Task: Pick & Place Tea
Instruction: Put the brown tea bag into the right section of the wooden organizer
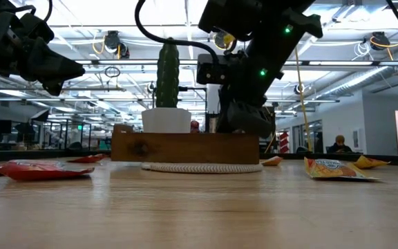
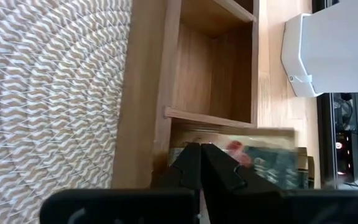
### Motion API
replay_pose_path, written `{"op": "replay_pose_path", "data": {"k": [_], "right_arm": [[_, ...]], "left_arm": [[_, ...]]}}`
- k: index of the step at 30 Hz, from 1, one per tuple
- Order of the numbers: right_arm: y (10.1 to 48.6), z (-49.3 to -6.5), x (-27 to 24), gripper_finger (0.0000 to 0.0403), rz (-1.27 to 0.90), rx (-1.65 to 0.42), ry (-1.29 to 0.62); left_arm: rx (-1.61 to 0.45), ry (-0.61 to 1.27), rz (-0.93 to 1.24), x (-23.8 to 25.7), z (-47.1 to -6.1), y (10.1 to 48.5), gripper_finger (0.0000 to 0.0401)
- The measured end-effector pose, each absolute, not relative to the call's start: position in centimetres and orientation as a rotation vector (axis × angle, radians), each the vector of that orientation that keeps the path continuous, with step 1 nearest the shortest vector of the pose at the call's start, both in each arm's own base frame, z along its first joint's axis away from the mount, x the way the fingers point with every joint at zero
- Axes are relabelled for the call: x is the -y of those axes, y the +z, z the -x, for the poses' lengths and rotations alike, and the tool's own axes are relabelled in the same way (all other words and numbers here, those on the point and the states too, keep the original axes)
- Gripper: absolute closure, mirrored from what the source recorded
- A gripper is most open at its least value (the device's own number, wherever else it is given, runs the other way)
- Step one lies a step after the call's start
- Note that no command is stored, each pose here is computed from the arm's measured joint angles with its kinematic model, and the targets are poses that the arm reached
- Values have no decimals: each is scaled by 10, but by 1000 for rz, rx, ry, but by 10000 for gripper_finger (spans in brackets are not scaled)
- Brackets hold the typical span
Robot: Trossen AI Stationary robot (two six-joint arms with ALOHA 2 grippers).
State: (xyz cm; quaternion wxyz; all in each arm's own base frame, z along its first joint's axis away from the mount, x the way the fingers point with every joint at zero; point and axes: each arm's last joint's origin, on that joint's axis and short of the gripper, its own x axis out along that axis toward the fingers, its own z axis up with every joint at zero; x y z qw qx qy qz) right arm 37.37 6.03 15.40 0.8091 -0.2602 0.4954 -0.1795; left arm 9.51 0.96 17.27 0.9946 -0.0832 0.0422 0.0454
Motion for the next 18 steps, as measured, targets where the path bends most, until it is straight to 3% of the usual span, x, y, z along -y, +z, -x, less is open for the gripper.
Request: {"op": "replay_pose_path", "data": {"k": [12,18], "right_arm": [[157,-374,-76,403,604,-1006,-370],[182,-361,-96,403,601,-907,-464]], "left_arm": [[-85,91,167,-10,-95,173,343],[-85,91,167,-10,-95,173,343]]}}
